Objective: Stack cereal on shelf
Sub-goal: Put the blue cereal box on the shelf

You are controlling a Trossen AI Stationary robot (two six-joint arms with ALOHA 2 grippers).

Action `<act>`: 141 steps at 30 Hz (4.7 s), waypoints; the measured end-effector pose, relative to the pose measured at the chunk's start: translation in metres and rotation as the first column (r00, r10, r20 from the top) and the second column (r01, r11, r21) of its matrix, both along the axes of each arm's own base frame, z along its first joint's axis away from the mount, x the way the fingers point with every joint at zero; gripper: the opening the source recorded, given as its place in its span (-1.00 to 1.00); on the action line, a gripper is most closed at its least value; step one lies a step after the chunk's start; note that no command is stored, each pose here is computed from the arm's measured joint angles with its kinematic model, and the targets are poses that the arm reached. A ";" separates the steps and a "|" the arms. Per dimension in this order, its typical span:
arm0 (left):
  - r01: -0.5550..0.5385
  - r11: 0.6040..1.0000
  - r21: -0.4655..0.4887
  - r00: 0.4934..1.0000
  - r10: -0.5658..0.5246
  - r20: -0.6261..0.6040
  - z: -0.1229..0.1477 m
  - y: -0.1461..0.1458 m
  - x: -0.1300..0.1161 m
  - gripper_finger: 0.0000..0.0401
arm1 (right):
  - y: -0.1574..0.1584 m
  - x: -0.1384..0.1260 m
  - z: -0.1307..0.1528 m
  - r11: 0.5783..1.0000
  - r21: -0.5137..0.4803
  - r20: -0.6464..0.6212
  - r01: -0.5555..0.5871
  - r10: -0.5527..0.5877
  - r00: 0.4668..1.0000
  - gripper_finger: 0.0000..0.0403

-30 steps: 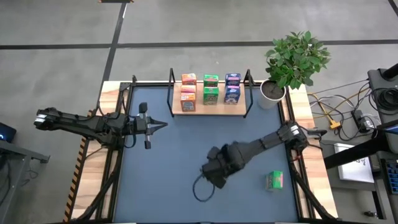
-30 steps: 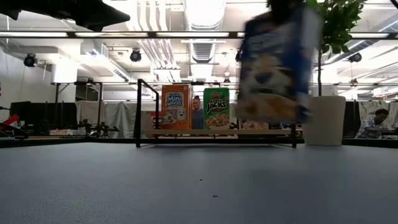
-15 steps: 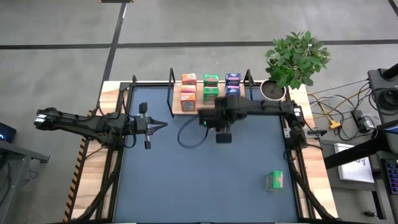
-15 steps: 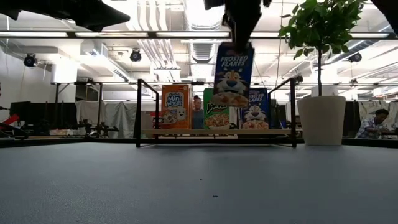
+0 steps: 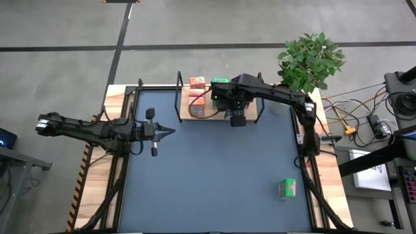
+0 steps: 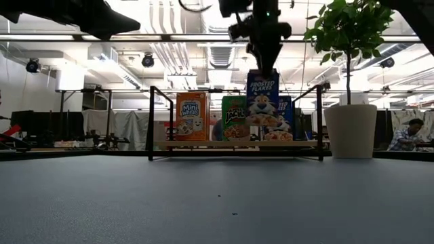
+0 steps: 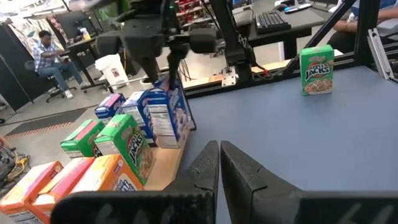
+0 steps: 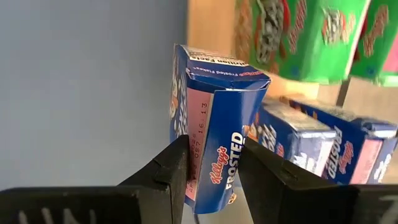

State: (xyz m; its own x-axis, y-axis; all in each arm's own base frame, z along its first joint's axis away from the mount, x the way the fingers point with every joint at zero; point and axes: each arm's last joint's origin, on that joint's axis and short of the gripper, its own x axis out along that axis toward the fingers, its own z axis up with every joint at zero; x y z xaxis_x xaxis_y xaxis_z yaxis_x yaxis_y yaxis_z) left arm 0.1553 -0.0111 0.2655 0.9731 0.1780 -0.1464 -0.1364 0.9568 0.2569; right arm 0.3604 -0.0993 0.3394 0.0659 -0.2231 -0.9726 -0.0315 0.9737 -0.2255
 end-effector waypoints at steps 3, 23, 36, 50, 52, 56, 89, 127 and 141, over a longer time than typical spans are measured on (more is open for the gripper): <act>0.000 1.000 0.000 1.000 0.000 -0.007 -0.001 0.000 0.000 -1.00 | -0.011 -0.003 -0.007 1.000 0.004 -0.030 0.013 -0.013 0.999 -0.42; 0.002 1.000 0.011 1.000 -0.002 -0.010 -0.001 0.000 0.000 -1.00 | -0.033 -0.012 -0.033 0.989 0.017 -0.103 0.149 -0.146 0.984 -0.29; 0.002 1.000 0.011 1.000 -0.002 -0.010 -0.001 0.000 0.000 -1.00 | -0.036 -0.011 -0.033 0.989 0.012 -0.088 0.149 -0.147 0.985 0.01; 0.002 1.000 0.011 1.000 -0.002 -0.010 -0.001 0.000 0.000 -1.00 | -0.031 -0.011 0.001 0.983 0.001 0.035 0.182 -0.182 0.983 0.00; 0.002 1.000 0.011 1.000 -0.002 -0.010 -0.001 0.000 0.000 -1.00 | -0.031 -0.010 0.001 0.982 0.001 0.049 0.191 -0.191 0.980 -0.07; 0.001 1.000 0.011 1.000 -0.001 -0.010 -0.001 0.000 0.000 -1.00 | -0.032 -0.008 -0.003 0.979 0.003 0.052 0.206 -0.206 0.977 -0.39; 0.002 1.000 0.012 1.000 -0.001 -0.013 -0.001 0.000 0.000 -1.00 | -0.031 -0.010 -0.030 0.993 0.007 -0.073 0.118 -0.118 0.990 -0.94; 0.002 1.000 0.015 0.999 -0.001 -0.032 -0.003 0.000 0.000 -1.00 | 0.027 0.003 -0.013 0.997 0.017 -0.018 0.076 -0.075 0.997 -0.94; 0.002 1.000 0.015 0.999 -0.001 -0.038 -0.003 0.000 -0.001 -1.00 | 0.020 -0.014 -0.072 0.993 -0.035 -0.239 0.113 -0.118 0.964 -0.94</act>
